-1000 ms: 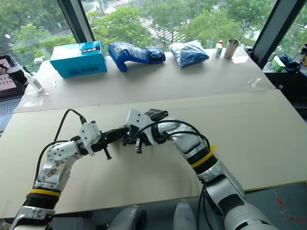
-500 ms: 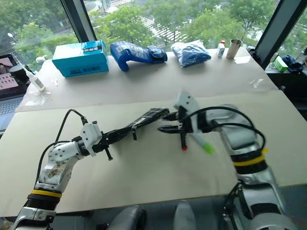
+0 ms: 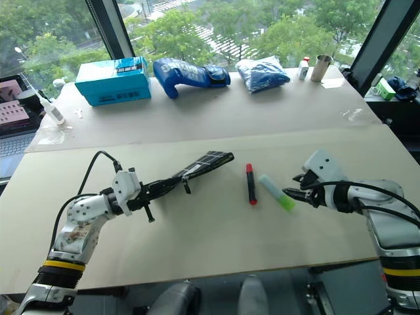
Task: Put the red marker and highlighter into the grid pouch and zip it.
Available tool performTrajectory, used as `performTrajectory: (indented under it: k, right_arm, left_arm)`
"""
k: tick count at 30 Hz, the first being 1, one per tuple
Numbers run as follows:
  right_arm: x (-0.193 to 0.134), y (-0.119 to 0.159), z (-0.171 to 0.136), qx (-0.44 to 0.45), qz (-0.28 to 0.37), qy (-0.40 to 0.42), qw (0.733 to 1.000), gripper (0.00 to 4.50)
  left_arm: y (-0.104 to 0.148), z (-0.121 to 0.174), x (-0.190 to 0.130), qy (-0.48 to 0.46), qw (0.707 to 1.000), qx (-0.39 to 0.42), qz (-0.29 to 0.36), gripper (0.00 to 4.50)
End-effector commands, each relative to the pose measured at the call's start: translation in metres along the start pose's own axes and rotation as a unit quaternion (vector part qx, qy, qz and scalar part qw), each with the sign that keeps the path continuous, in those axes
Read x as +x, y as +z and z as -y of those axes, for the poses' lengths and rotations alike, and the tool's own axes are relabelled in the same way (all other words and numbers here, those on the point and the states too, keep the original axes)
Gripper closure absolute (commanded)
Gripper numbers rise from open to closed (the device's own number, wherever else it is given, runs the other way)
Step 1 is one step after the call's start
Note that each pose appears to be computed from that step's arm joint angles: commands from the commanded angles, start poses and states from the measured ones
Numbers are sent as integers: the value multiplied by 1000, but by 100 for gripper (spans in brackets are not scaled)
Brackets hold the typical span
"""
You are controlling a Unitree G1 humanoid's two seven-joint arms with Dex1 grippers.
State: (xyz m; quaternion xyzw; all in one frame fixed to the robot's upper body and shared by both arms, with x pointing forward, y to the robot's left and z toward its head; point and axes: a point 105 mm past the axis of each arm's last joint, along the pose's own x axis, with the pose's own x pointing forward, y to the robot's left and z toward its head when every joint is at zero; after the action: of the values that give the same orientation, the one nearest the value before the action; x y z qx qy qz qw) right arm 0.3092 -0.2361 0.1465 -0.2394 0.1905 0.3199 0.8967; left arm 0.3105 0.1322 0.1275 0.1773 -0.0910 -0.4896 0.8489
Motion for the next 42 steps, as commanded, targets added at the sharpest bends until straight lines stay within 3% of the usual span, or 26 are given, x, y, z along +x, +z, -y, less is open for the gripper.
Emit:
performTrajectory:
  k: [1, 15, 25, 26, 29, 30, 42]
  right_arm:
    - [-2, 6, 0, 5, 16, -15, 1000, 199]
    - [23, -5, -19, 53, -3, 17, 998, 199]
    - [45, -51, -25, 8, -113, 11, 993, 199]
    - [46, -53, -23, 8, -117, 6, 993, 249]
    - [45, -48, -18, 22, -104, 5, 994, 335]
    - [45, -47, -17, 24, -101, 3, 995, 345]
    - [33, -14, 17, -15, -54, -26, 998, 346]
  left_arm:
    - [7, -4, 2, -4, 1000, 12, 13, 450]
    - [3, 0, 2, -6, 1000, 4, 14, 450]
    - [4, -1, 1, 0, 1000, 4, 14, 450]
    - [4, -1, 1, 1, 1000, 4, 14, 450]
    - [5, -2, 0, 2, 1000, 6, 14, 450]
    - [5, -2, 0, 2, 1000, 6, 14, 450]
    - [6, -3, 4, 0, 1000, 12, 18, 450]
